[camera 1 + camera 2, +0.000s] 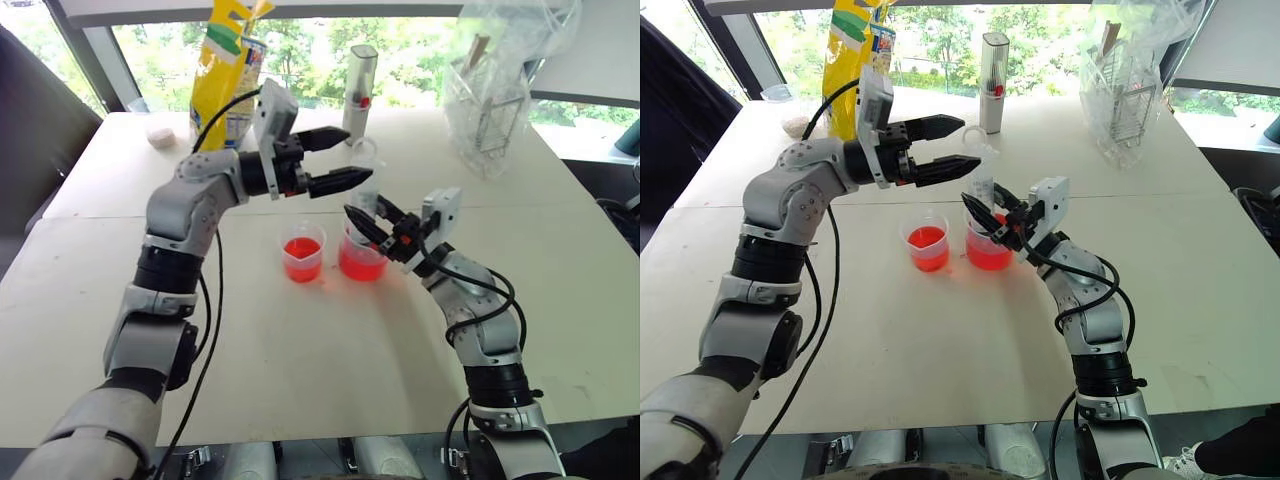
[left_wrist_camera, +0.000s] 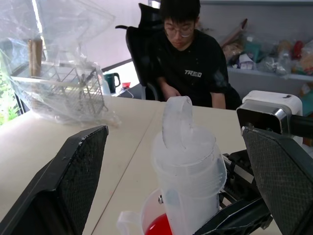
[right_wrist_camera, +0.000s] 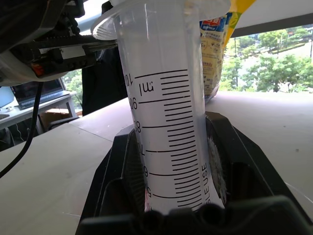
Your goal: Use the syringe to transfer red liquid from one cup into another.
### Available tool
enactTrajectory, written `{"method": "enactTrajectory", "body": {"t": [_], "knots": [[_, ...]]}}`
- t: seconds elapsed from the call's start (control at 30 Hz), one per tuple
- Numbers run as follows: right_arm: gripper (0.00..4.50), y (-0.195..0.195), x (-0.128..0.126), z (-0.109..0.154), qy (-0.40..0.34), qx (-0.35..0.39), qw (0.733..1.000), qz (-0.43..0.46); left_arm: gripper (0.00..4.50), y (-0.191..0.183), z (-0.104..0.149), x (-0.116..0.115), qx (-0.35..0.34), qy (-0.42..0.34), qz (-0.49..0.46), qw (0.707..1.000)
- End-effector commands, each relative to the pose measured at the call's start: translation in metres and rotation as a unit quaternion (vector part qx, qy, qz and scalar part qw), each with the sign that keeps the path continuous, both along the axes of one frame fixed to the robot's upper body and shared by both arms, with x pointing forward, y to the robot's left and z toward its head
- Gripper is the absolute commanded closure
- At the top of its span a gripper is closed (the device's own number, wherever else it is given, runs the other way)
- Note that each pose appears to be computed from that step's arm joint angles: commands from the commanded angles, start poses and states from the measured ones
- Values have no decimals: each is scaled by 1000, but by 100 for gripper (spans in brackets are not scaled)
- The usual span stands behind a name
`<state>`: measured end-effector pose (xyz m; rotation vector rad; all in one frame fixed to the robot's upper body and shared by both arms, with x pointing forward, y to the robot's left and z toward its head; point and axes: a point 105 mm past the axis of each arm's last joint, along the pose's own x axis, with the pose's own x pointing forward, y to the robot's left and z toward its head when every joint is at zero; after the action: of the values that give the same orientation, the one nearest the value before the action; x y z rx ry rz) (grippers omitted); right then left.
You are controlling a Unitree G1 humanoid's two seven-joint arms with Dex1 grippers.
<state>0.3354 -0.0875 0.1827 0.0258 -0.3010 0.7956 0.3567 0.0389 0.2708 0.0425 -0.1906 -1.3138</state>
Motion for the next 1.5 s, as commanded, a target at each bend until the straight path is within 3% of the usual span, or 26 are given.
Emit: {"method": "enactTrajectory", "body": {"t": [0.03,0.13,0.37,0.4,0.6,1.07,1.5], "knots": [[312,1,-1,4,-14,-9,1000,4,0,-5,21,-7,-12,-37,-18,999],[312,2,-1,3,-14,-15,1000,5,78,-6,23,-7,-19,-36,-20,999],[312,3,-2,1,-13,-23,1000,8,432,-7,23,-9,-26,-33,-26,999],[312,3,-2,0,-14,-25,1000,10,442,-7,23,-9,-25,-32,-27,999],[312,3,-2,-6,1,-39,999,16,442,-7,31,-9,-26,-46,-23,998],[312,3,-4,-27,49,-77,995,30,442,7,75,-3,-46,-113,11,992],[312,3,-6,-32,59,-84,994,34,442,13,88,0,-54,-133,23,989]]}}
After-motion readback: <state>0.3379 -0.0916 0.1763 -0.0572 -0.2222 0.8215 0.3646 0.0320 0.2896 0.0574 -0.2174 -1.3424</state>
